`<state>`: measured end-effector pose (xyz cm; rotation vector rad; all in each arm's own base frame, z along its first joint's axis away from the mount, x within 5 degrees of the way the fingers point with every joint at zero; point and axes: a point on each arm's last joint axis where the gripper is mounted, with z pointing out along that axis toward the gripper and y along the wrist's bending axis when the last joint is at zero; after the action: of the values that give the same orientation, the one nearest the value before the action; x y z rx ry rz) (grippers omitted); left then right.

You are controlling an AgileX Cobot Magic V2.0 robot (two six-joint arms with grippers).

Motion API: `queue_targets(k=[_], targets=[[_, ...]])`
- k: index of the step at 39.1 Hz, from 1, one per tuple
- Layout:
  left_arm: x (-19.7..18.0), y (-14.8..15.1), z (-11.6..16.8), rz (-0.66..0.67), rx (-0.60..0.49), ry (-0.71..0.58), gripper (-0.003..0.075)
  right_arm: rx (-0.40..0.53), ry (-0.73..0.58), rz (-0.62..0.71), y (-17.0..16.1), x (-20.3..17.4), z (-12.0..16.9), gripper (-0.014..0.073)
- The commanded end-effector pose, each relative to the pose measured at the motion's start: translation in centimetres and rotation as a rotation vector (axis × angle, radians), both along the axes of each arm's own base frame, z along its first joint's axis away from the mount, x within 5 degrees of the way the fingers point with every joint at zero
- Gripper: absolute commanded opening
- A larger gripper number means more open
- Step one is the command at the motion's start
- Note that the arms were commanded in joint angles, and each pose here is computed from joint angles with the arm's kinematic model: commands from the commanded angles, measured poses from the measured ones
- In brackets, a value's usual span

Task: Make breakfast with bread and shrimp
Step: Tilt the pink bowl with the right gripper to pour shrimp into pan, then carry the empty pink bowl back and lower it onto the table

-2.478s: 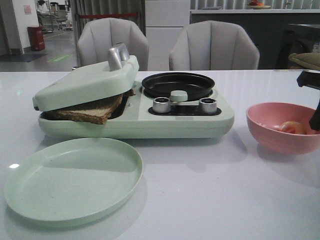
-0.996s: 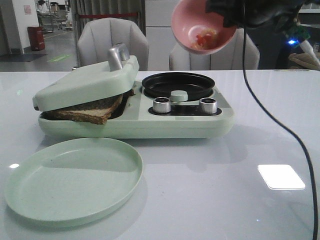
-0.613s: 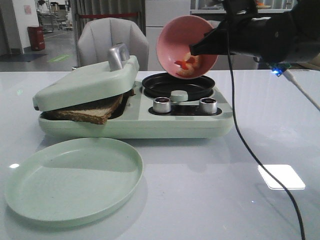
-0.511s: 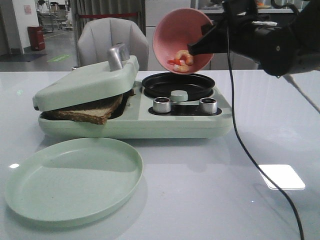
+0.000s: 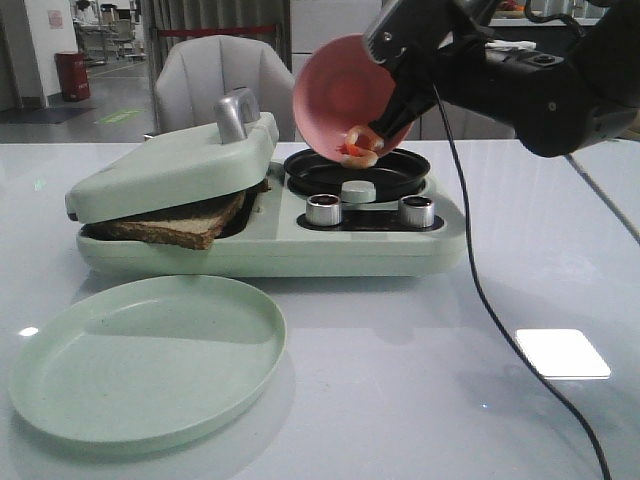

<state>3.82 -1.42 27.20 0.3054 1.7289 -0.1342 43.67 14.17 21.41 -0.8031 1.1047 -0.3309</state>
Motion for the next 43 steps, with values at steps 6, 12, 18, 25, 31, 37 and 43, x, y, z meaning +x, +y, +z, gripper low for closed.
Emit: queue_targets(k=[6,12,18,25,31,37,43], targets=[[0.0,0.0,1.6,0.001,-0.048,-0.090,0.0114,0.038,-0.140,-0.030,-0.1,1.1,3.9,0.0140],[0.0,0.0,1.6,0.001,-0.048,-0.090,0.0114,0.012,-0.181,-0.026,0.1,1.2,4.3,0.0140],[0.0,0.0,1.6,0.001,-0.048,-0.090,0.0114,-0.082,-0.203,-0.053,0.2,1.3,4.3,0.0140],[0.0,0.0,1.6,0.001,-0.048,-0.090,0.0114,-0.167,-0.224,-0.012,0.7,1.1,4.1,0.0140],[0.0,0.0,1.6,0.001,-0.048,-0.090,0.0114,-0.002,-0.182,-0.072,-0.1,1.7,4.9,0.0140],[0.0,0.0,1.6,0.001,-0.048,-0.090,0.0114,0.413,-0.077,-0.130,-1.6,2.5,6.3,0.0140],[0.0,0.0,1.6,0.001,-0.048,-0.090,0.0114,0.777,0.095,-0.127,-2.5,2.7,7.4,0.0140]])
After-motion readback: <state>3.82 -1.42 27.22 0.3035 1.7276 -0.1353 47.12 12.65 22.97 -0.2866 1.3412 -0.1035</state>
